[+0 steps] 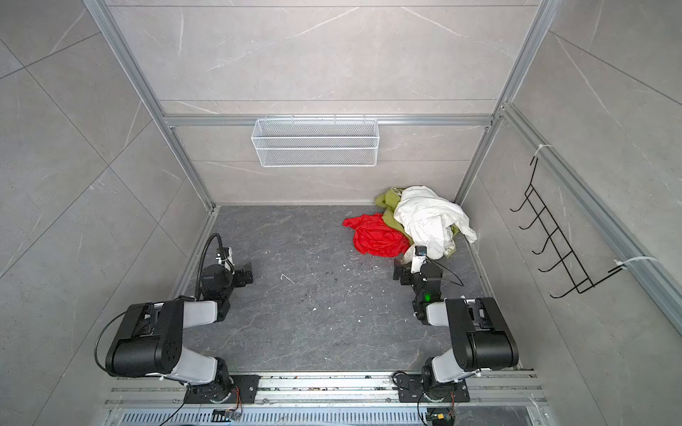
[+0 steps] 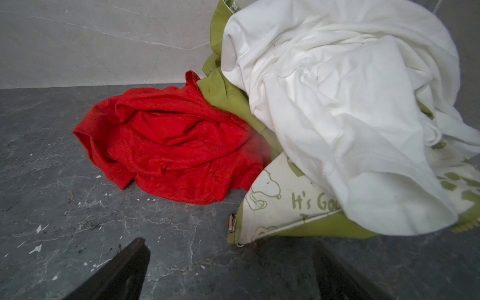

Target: Pick out a specific cloth from the pile

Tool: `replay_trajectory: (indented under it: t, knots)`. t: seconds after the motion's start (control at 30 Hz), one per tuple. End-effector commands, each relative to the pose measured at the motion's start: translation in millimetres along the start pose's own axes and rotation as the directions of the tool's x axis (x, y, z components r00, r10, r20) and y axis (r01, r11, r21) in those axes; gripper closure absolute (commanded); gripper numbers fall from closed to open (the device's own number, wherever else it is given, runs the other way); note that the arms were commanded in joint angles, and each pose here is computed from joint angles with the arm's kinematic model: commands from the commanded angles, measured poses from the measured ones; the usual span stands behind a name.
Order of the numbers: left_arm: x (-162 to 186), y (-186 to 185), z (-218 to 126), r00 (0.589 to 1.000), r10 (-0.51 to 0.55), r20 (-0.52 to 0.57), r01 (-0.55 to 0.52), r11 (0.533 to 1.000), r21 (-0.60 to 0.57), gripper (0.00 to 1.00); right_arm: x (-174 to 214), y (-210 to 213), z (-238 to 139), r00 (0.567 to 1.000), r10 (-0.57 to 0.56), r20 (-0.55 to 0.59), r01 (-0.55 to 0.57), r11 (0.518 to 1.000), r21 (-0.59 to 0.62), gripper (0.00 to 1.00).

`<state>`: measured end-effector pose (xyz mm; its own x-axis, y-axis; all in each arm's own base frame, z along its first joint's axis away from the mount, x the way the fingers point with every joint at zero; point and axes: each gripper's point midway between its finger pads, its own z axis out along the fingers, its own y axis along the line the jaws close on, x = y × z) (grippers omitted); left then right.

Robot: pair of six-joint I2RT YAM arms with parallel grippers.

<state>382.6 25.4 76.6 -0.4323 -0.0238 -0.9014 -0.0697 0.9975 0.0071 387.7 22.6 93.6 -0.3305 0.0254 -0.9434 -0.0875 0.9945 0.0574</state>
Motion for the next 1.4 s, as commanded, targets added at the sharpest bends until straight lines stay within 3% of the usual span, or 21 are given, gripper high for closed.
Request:
replay_trajectory:
  t: [0.0,1.37]
  knots:
    - [-9.8,-0.6,-0.2,0.999,-0.02,0.043,0.019,1.0,0.013,0.0,-1.5,-0.1,1.8,1.0,-0.004,0.0,0.004,1.0,-0.013,0.0]
    - [-10.1,-2.4,-0.2,0.999,-0.014,0.045,0.013,1.0,0.014,0.0,-2.7,-0.8,-0.6,1.0,-0.001,0.011,0.002,1.0,-0.018,0.0]
